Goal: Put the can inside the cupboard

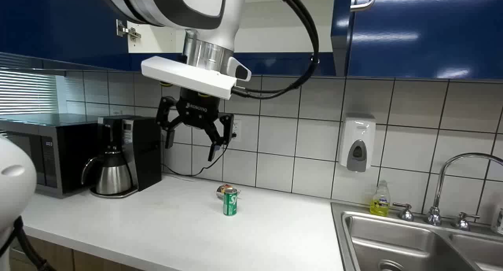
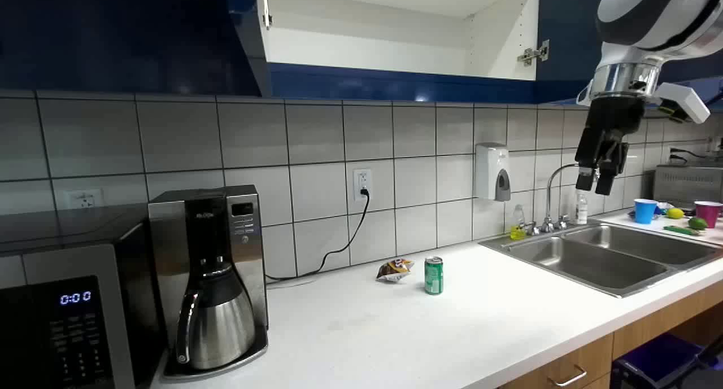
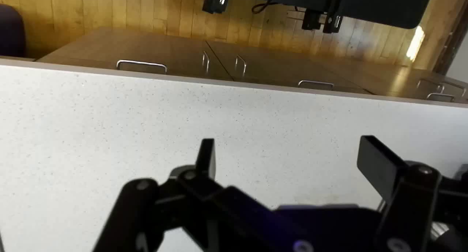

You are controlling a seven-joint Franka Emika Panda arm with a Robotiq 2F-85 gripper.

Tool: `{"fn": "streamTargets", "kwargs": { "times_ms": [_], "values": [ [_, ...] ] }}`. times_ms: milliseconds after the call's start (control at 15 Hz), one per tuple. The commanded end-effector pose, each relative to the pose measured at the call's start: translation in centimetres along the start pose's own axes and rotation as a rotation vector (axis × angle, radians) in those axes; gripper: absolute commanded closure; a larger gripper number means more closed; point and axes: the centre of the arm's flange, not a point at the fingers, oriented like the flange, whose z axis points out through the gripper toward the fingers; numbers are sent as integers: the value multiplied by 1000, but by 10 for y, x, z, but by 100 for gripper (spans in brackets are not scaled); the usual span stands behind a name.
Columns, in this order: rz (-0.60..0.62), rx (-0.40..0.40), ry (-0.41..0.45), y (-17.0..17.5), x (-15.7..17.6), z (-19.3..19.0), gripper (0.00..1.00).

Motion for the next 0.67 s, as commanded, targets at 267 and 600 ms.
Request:
{"fn": "streamTargets", "kwargs": {
  "times_ms": [267, 600],
  "values": [
    [1, 1, 0, 0, 0, 0, 0],
    [1, -2, -1, 2, 3, 2, 0]
  ]
}}
